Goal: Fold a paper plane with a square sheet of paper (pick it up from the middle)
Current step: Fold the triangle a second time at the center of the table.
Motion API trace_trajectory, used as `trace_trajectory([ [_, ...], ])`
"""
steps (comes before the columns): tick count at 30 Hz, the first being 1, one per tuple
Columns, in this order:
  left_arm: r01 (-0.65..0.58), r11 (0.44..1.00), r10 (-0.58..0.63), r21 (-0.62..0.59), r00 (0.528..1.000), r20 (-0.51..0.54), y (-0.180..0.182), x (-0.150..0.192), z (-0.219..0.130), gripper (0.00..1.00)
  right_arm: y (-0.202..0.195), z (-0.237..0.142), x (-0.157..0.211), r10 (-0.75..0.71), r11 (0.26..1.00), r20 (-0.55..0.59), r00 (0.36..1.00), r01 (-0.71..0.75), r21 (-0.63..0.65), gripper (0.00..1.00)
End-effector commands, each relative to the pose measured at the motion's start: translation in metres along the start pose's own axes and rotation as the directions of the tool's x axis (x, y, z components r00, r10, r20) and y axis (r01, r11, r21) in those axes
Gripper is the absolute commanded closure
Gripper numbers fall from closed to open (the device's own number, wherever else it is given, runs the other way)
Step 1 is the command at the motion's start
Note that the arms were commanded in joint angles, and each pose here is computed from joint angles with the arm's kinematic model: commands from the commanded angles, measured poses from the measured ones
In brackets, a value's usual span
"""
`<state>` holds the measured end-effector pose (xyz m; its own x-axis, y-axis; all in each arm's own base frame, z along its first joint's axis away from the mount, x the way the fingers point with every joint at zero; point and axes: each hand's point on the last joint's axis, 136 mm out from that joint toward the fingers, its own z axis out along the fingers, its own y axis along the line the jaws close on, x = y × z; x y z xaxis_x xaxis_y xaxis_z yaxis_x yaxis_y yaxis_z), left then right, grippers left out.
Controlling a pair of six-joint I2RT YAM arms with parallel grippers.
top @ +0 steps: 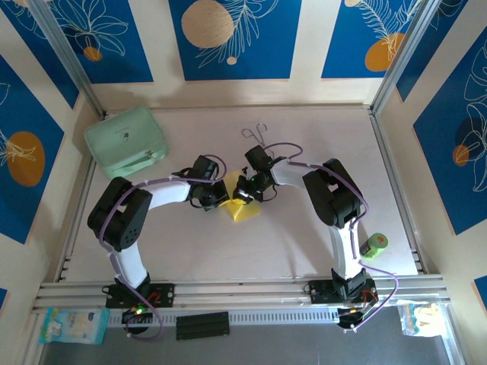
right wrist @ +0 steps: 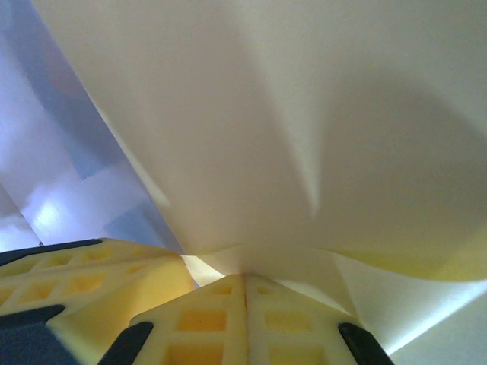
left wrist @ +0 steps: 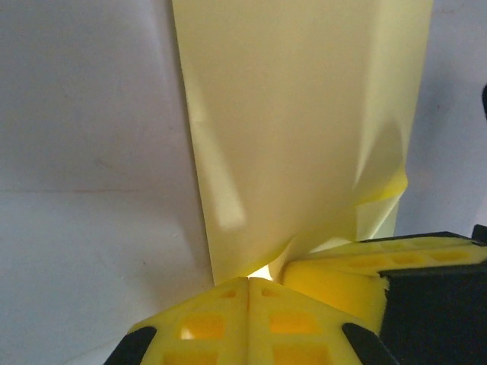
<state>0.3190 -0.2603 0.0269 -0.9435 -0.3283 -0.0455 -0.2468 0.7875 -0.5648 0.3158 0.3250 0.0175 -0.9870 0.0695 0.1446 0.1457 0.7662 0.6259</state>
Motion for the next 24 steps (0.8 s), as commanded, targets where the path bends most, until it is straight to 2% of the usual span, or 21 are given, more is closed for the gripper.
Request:
trace_trajectory([
  [1, -0.010, 1.000, 0.010, 0.010, 1.000, 0.000, -0.007, -0.003, 0.006, 0.99, -0.021, 0.008, 0.007, 0.049, 0.997, -0.033, 0.998, -0.047, 0.055, 0.95],
  [10, -0.010, 0.999, 0.009, -0.037, 1.000, -0.030, 0.008, 0.005, 0.011, 1.00, -0.014, 0.003, 0.007, 0.031, 0.999, -0.028, 0.999, -0.031, 0.025, 0.95],
  [16, -0.035, 0.995, 0.027, -0.088, 0.996, -0.081, 0.022, 0.016, 0.014, 1.00, 0.016, -0.023, 0.001, -0.042, 0.995, 0.009, 0.999, 0.043, -0.085, 0.95],
  [20, -0.070, 0.992, 0.060, -0.107, 0.994, -0.094, 0.025, 0.015, 0.014, 1.00, 0.026, -0.041, -0.003, -0.108, 0.985, 0.050, 0.993, 0.114, -0.128, 0.94],
  [24, -0.127, 0.984, 0.112, -0.123, 0.986, -0.124, 0.025, 0.016, 0.014, 1.00, 0.021, -0.038, -0.002, -0.136, 0.983, 0.044, 0.990, 0.140, -0.120, 0.94],
])
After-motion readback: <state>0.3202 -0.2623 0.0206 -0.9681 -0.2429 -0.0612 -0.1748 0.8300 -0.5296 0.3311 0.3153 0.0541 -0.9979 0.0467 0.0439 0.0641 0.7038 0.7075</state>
